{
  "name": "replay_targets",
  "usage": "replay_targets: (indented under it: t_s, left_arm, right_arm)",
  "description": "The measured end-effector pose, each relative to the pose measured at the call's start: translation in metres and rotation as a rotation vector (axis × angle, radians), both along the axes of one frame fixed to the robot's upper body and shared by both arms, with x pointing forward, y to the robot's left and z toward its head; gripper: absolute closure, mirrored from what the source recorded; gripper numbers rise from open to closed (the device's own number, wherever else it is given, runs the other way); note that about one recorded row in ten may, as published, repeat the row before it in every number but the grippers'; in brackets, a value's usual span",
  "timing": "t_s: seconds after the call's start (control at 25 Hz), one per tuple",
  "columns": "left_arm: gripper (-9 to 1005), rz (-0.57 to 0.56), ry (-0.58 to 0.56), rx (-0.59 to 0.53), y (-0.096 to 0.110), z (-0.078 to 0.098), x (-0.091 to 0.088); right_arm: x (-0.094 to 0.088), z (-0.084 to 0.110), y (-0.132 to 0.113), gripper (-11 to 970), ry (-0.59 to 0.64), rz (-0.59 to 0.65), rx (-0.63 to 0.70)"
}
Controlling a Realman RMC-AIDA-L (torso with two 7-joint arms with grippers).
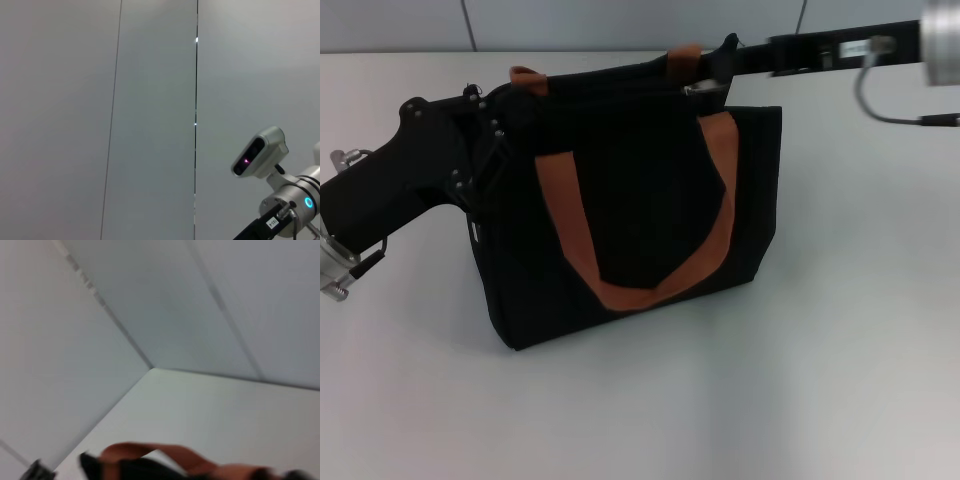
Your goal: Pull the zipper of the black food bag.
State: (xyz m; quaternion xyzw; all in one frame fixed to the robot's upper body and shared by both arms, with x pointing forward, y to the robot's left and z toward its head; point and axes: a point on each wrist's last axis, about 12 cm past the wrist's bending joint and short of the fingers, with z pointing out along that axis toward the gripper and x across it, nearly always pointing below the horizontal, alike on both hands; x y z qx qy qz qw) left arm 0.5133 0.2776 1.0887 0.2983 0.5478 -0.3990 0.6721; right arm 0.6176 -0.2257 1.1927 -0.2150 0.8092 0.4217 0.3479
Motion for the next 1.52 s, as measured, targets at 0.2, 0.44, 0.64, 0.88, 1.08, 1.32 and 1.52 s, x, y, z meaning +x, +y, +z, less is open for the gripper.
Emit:
replay_targets:
  t_s: [0.2, 0.44, 0.64, 0.88, 1.08, 1.32, 1.52]
  left_arm:
    - [850, 0.000, -0.001, 0.001, 0.000, 0.000, 0.000]
    - [846, 0.002, 0.002, 0.000, 0.001, 0.000, 0.000]
    - [842, 0.005, 0.008, -0.001, 0.002, -0.001, -0.002]
    - [838, 0.008, 0.020, -0.007, 0.002, -0.003, -0.003]
    - [835, 0.008, 0.028, -0.004, 0.004, -0.004, -0.005]
    - [831, -0.001, 0.063, -0.016, 0.008, -0.003, -0.004]
    - [828, 0.000, 0.097, -0.032, 0.012, -0.002, -0.003]
  right_arm:
    - [-0.007, -0.002, -0.022, 961, 0.001, -0.036, 0.042]
    - [-0.020, 0.003, -0.033, 960, -0.061, -0.002, 0.189]
    - [-0.034, 0.002, -0.043, 942, -0.193, 0.066, 0.345]
    - [-0.068, -0.018, -0.042, 816, -0.403, 0.332, 0.425]
    - [-0.093, -0.052, -0.036, 503, -0.502, 0.479, 0.328]
    - [-0.115, -0.093, -0.029, 267, -0.562, 0.525, 0.194]
    - [-0.122, -0.115, -0.025, 211, -0.562, 0.508, 0.128]
